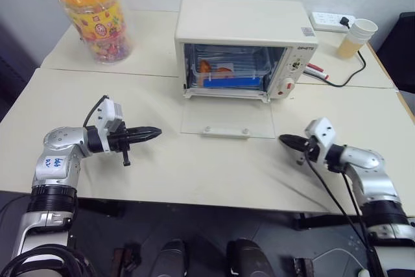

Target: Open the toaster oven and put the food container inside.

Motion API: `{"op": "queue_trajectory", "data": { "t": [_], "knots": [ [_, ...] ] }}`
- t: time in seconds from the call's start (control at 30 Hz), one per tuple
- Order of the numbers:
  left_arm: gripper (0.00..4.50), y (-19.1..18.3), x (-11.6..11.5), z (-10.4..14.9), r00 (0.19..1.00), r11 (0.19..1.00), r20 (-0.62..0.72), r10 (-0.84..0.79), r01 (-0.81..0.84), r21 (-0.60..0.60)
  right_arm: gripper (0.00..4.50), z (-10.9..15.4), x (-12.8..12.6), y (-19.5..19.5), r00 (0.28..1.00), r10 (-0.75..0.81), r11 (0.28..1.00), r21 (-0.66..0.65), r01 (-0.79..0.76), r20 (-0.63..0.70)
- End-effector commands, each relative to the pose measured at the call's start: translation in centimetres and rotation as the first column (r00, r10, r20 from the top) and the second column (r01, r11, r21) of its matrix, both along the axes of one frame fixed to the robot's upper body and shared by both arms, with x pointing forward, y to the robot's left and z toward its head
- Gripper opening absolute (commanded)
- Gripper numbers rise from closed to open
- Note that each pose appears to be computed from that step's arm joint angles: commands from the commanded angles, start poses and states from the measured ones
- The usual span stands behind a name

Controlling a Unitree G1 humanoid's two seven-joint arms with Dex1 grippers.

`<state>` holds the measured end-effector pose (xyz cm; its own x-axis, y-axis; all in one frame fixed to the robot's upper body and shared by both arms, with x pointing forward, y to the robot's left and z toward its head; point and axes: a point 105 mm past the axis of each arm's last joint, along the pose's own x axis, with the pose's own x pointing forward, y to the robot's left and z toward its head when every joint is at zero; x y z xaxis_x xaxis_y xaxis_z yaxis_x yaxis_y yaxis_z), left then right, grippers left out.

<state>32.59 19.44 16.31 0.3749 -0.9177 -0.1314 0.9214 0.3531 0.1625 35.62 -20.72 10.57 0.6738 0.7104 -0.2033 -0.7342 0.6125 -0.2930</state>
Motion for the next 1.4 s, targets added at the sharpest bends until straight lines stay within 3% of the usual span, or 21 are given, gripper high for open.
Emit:
{"op": "queue_trajectory", "data": {
  "t": [0.03, 0.17, 0.27, 0.5, 0.73, 0.83, 1.0, 1.2, 1.3, 1.4],
  "knots": [
    [0.00, -0.2, -0.9, 1.0, 0.999, 0.999, 0.041, -0.028, 0.029, -0.035, 0.04, 0.2, -0.1, 1.6, 0.995, 0.092, 0.995, 0.020, -0.093, 0.040],
    [0.00, -0.1, -1.1, 1.5, 0.998, 0.998, 0.055, 0.008, -0.005, -0.069, 0.04, 2.7, 0.0, 2.2, 0.986, 0.091, 0.981, 0.158, -0.113, 0.140],
    [0.50, -0.1, -1.1, 2.1, 0.997, 0.994, 0.066, 0.037, -0.030, -0.104, 0.00, 5.8, -0.2, 2.0, 0.968, 0.062, 0.959, 0.253, -0.125, 0.242],
    [2.18, -0.1, -0.8, 4.8, 0.988, 0.965, 0.085, 0.131, -0.108, -0.239, 0.00, 13.5, -0.2, 1.9, 0.913, -0.022, 0.902, 0.401, -0.158, 0.408],
    [3.90, -0.3, -0.6, 5.1, 0.989, 0.969, 0.084, 0.120, -0.098, -0.229, 0.00, 16.5, 2.0, 2.4, 0.904, -0.043, 0.885, 0.437, -0.164, 0.426],
    [4.50, 0.1, -0.9, 5.4, 0.985, 0.977, 0.122, 0.118, -0.094, -0.190, 0.36, 15.4, 0.1, 1.6, 0.922, 0.058, 0.922, 0.333, -0.197, 0.383],
    [4.50, 2.2, -2.6, 3.8, 0.994, 0.994, 0.060, 0.086, -0.082, -0.066, 1.69, 11.6, -5.1, 1.0, 0.944, 0.186, 0.956, 0.174, -0.238, 0.272],
    [4.50, 5.8, -2.4, 0.2, 0.941, 0.944, 0.139, 0.309, -0.322, 0.077, 3.23, 5.4, -11.2, 0.0, 0.961, 0.212, 0.973, 0.058, -0.225, 0.176],
    [4.50, 6.0, -3.8, -1.2, 0.941, 0.940, 0.156, 0.300, -0.319, 0.117, 4.08, 4.3, -12.7, 0.2, 0.961, 0.215, 0.974, 0.038, -0.225, 0.173],
    [4.50, 6.0, -4.9, -2.3, 0.945, 0.940, 0.146, 0.294, -0.313, 0.135, 4.45, 3.6, -12.7, -0.2, 0.970, 0.183, 0.982, 0.021, -0.188, 0.161]
  ]
}}
